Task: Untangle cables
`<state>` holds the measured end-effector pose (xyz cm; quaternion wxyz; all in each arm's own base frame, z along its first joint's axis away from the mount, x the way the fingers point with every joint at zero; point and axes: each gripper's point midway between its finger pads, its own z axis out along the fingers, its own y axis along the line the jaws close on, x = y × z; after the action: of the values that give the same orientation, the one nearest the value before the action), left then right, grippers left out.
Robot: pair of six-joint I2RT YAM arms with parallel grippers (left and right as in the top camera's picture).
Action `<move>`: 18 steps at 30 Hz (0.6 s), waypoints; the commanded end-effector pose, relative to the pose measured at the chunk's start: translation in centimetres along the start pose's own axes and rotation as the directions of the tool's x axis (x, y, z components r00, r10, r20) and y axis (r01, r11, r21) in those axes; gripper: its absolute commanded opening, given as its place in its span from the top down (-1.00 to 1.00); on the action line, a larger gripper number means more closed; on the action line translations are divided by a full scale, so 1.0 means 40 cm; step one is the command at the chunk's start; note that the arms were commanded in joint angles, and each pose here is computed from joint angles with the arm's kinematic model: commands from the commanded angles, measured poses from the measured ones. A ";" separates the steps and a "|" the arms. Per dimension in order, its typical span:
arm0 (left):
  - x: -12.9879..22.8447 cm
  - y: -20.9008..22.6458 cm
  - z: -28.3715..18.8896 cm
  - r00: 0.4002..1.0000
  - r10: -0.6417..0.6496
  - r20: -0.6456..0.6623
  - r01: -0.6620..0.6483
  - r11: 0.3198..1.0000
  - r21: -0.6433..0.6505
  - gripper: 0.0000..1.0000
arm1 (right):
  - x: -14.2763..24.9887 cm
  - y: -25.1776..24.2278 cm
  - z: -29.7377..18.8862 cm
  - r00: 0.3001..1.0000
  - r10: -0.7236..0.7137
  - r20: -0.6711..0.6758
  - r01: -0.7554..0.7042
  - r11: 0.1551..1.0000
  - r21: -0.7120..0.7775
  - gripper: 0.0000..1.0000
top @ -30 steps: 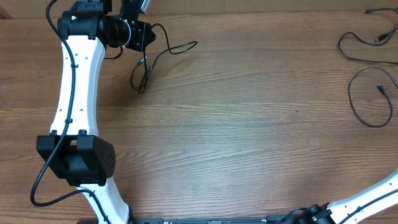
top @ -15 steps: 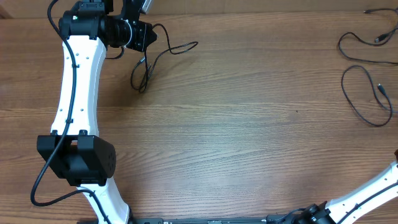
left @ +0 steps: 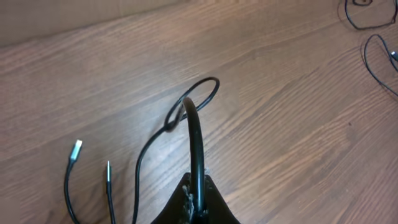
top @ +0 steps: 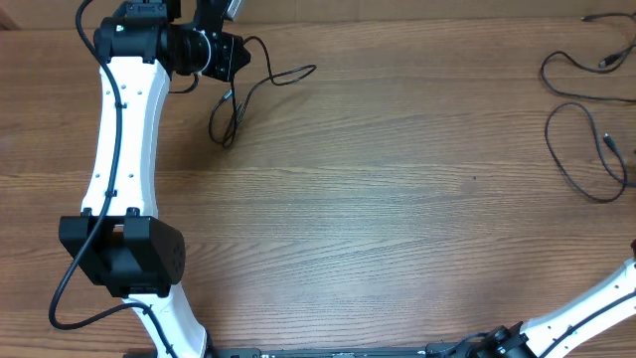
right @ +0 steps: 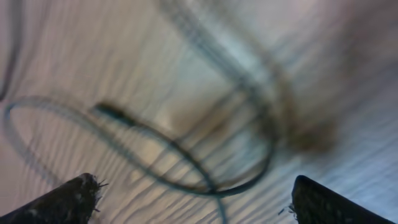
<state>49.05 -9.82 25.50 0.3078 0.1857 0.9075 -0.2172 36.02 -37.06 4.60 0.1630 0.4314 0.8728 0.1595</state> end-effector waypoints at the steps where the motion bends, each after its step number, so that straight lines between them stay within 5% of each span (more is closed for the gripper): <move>1: -0.037 -0.028 -0.010 0.998 0.000 0.055 -0.002 0.999 0.037 0.92 | -0.046 0.240 -0.171 0.935 -0.309 0.176 0.334 0.933 -0.136 -0.91; 9: -0.199 -0.175 -0.030 0.928 -0.327 0.176 0.239 0.890 0.389 0.92 | 0.134 0.678 -0.240 0.654 -0.705 0.274 0.756 0.611 -0.234 -0.89; 18: -0.268 -0.359 -0.062 0.742 -0.652 -0.155 0.586 0.519 0.622 0.91 | 0.526 1.057 -0.133 0.248 -0.926 0.285 0.927 0.141 -0.348 -1.00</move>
<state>50.86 -20.94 36.89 0.2960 0.0110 0.7875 -0.5405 51.08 -0.01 23.43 0.3103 -0.1824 0.9041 0.2305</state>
